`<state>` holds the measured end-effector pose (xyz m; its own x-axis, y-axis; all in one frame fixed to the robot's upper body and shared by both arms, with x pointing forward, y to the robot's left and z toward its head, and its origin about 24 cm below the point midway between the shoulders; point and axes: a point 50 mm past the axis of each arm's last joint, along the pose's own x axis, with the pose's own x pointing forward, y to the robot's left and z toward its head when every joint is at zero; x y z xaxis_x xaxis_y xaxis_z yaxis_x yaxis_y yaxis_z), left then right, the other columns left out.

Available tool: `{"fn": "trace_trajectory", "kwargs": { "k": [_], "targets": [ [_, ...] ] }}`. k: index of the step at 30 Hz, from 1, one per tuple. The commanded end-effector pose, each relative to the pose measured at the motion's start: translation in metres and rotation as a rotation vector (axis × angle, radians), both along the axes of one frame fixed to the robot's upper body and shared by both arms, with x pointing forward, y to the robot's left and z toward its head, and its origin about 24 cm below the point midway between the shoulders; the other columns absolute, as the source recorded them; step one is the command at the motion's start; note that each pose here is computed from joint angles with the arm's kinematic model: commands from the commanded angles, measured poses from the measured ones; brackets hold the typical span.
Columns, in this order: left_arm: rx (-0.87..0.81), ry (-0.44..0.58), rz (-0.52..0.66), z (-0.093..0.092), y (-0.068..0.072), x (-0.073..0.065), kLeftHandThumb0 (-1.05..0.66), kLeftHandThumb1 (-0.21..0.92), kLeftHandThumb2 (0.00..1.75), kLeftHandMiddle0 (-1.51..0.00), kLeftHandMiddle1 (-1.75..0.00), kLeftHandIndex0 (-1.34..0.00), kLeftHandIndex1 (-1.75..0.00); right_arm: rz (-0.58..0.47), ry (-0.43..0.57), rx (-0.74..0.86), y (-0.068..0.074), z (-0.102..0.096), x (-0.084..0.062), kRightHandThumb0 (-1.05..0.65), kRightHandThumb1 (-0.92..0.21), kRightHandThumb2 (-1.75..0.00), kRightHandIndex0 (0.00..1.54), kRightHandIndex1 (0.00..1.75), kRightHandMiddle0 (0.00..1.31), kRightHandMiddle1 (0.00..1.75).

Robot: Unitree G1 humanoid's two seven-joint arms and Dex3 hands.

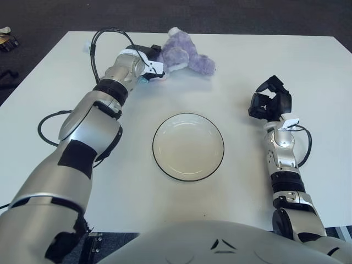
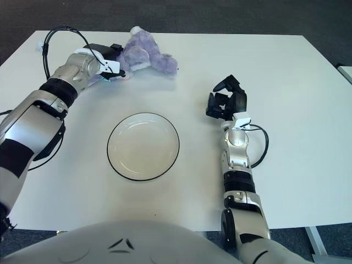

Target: Put the doll into the plate.

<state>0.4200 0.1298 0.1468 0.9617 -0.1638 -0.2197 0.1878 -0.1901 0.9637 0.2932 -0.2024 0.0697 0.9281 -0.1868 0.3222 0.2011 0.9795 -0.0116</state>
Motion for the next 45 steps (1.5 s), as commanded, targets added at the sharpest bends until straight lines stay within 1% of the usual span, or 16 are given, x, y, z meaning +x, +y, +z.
{"fn": "trace_trajectory", "kwargs": {
  "k": [1,5,11,15,19,23,25,34,45],
  "targets": [
    [0.025,-0.012,0.023,-0.015,0.003,-0.003,-1.05,0.92,0.77,-0.34,-1.75,0.00,-0.47,-0.011,0.097,0.045,0.003,-0.027,-0.013,-0.47,-0.35,-1.28,1.35,1.75,0.58,1.75],
    [0.017,-0.051,0.048,-0.023,0.005,-0.005,-1.05,0.92,0.68,-0.32,-1.75,0.00,-0.51,-0.007,0.094,0.047,0.003,-0.026,-0.013,-0.47,-0.35,-1.28,1.35,1.75,0.58,1.75],
    [0.014,-0.073,0.065,-0.027,0.005,-0.005,-1.05,0.92,0.57,-0.23,-1.75,0.00,-0.54,-0.003,0.093,0.051,0.003,-0.026,-0.013,-0.47,-0.36,-1.27,1.36,1.75,0.58,1.75],
    [0.018,-0.080,0.071,-0.029,0.005,-0.006,-1.05,0.92,0.54,-0.20,-1.75,0.00,-0.55,-0.002,0.094,0.052,0.003,-0.026,-0.013,-0.47,-0.36,-1.26,1.36,1.75,0.57,1.75],
    [0.015,-0.080,0.085,-0.032,0.005,-0.007,-1.05,0.92,0.50,-0.10,-1.75,0.00,-0.50,-0.001,0.095,0.050,0.003,-0.026,-0.013,-0.47,-0.36,-1.27,1.36,1.75,0.58,1.75],
    [0.002,-0.079,0.100,-0.034,0.003,-0.007,-1.05,0.92,0.49,-0.03,-1.75,0.00,-0.47,0.003,0.093,0.049,0.002,-0.027,-0.014,-0.47,-0.36,-1.27,1.36,1.75,0.58,1.75],
    [-0.006,-0.084,0.108,-0.036,0.001,-0.008,-1.05,0.92,0.49,-0.01,-1.75,0.00,-0.46,0.005,0.092,0.049,0.002,-0.027,-0.014,-0.47,-0.35,-1.27,1.36,1.75,0.58,1.75],
    [-0.017,-0.134,0.140,-0.042,-0.004,-0.011,-1.05,0.92,0.44,-0.04,-1.75,0.00,-0.35,0.015,0.087,0.063,0.003,-0.027,-0.014,-0.47,-0.35,-1.28,1.37,1.75,0.58,1.75],
    [-0.015,-0.181,0.172,-0.048,-0.006,-0.015,-1.05,0.89,0.40,0.00,-1.75,0.00,-0.27,0.011,0.088,0.067,0.003,-0.027,-0.014,-0.47,-0.35,-1.28,1.37,1.75,0.58,1.75]
  ]
}}
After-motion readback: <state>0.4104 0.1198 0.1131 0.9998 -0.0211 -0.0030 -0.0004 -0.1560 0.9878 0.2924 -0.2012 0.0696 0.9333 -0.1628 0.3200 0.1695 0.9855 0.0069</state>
